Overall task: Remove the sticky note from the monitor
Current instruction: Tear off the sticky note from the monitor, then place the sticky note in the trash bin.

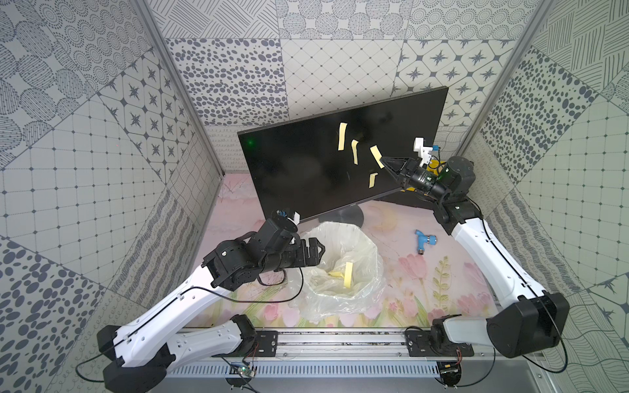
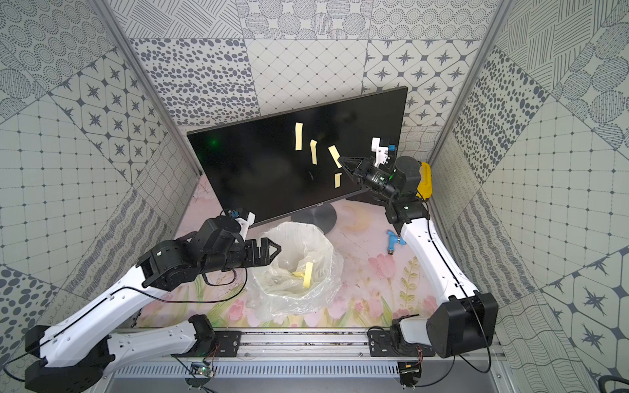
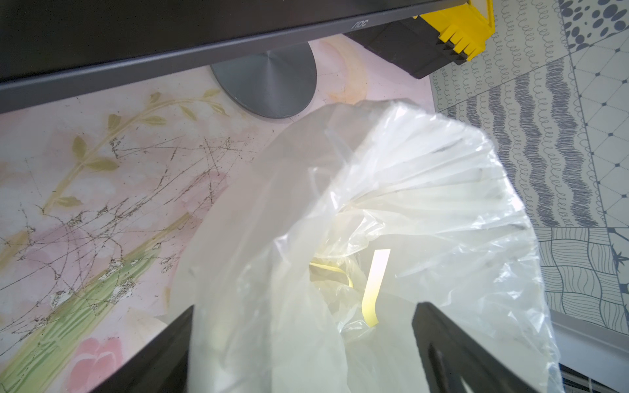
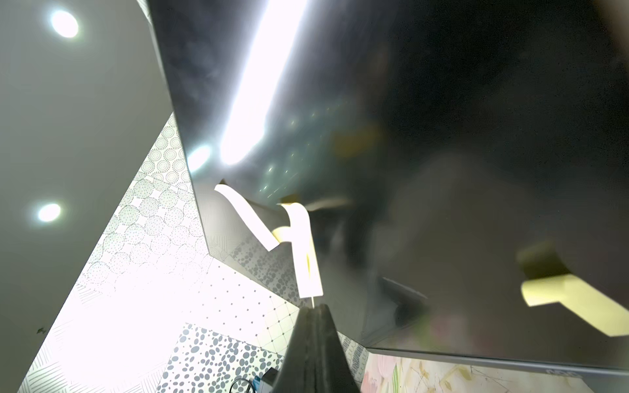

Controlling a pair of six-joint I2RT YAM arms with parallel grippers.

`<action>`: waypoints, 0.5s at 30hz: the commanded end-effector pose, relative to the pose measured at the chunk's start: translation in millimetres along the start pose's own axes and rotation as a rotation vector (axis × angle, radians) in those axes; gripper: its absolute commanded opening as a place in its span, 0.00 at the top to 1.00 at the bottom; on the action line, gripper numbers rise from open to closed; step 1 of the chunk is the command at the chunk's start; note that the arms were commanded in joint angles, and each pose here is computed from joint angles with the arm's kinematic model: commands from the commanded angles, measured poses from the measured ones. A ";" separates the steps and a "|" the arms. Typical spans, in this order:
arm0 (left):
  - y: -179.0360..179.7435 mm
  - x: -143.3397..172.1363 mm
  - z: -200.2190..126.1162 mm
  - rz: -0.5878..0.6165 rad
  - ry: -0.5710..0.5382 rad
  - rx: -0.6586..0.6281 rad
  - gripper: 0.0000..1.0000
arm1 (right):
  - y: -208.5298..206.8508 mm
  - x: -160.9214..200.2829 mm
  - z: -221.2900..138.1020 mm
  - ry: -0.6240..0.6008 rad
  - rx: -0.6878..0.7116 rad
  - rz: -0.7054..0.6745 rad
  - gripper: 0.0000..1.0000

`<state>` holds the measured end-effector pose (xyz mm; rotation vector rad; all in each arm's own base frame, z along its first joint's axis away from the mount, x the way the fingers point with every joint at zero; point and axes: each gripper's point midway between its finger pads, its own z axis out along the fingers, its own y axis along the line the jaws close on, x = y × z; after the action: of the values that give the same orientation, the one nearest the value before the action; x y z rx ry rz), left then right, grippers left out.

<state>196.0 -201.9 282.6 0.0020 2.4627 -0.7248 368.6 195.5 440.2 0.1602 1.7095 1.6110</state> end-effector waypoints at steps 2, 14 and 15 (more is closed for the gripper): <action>-7.0 -2.3 -4.2 0.022 -0.010 0.029 0.01 | 10.9 21.5 -14.1 0.054 -0.008 -0.045 1.00; -3.6 -2.1 -6.5 0.020 -0.023 0.026 0.01 | 20.7 143.7 -45.2 0.399 0.069 -0.206 1.00; -2.7 -1.7 -6.6 0.019 -0.023 0.024 0.01 | 23.6 154.4 -46.5 0.427 0.063 -0.220 1.00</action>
<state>194.2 -199.9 286.6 0.0013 2.4483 -0.7368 245.0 242.9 414.2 -0.2368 1.9399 1.5611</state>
